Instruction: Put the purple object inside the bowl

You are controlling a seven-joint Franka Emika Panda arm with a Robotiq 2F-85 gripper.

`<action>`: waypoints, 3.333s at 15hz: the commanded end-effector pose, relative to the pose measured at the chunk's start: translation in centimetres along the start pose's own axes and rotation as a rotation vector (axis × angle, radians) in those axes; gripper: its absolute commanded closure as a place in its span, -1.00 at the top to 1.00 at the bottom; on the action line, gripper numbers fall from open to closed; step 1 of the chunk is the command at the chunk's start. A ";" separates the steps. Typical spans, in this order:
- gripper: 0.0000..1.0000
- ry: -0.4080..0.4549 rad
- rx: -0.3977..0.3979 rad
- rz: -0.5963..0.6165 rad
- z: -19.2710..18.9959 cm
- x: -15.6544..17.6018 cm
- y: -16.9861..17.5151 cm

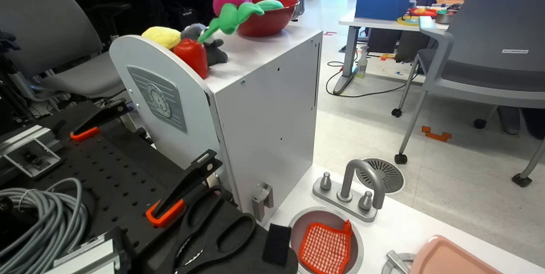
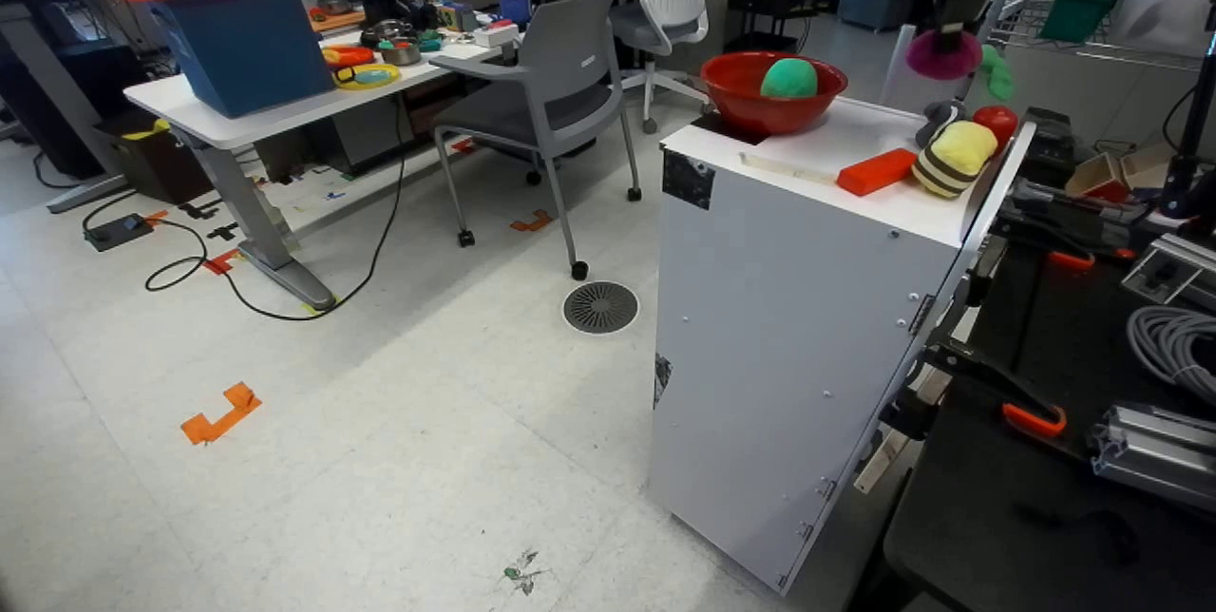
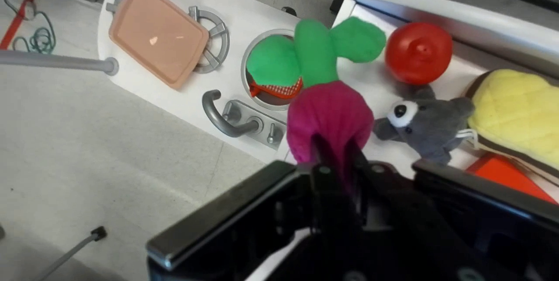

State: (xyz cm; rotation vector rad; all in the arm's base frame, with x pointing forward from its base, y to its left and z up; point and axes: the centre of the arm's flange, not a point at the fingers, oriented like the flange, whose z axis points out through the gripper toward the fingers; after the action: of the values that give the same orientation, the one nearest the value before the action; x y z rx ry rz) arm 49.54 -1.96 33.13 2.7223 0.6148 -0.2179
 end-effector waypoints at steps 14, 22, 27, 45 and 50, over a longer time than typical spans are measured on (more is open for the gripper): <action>-0.96 0.086 0.040 0.558 -8.3 1.4 8.7; -0.96 0.116 -0.070 0.323 -10.7 11.3 4.1; -0.96 0.128 -0.060 0.343 -10.6 13.4 1.5; 1.00 0.140 -0.074 0.322 -10.7 11.8 0.1; 1.00 0.149 -0.081 0.310 -11.3 9.0 -2.2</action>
State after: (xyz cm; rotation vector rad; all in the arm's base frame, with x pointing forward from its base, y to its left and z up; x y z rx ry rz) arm 60.77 6.97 39.76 2.7395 0.2401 0.0596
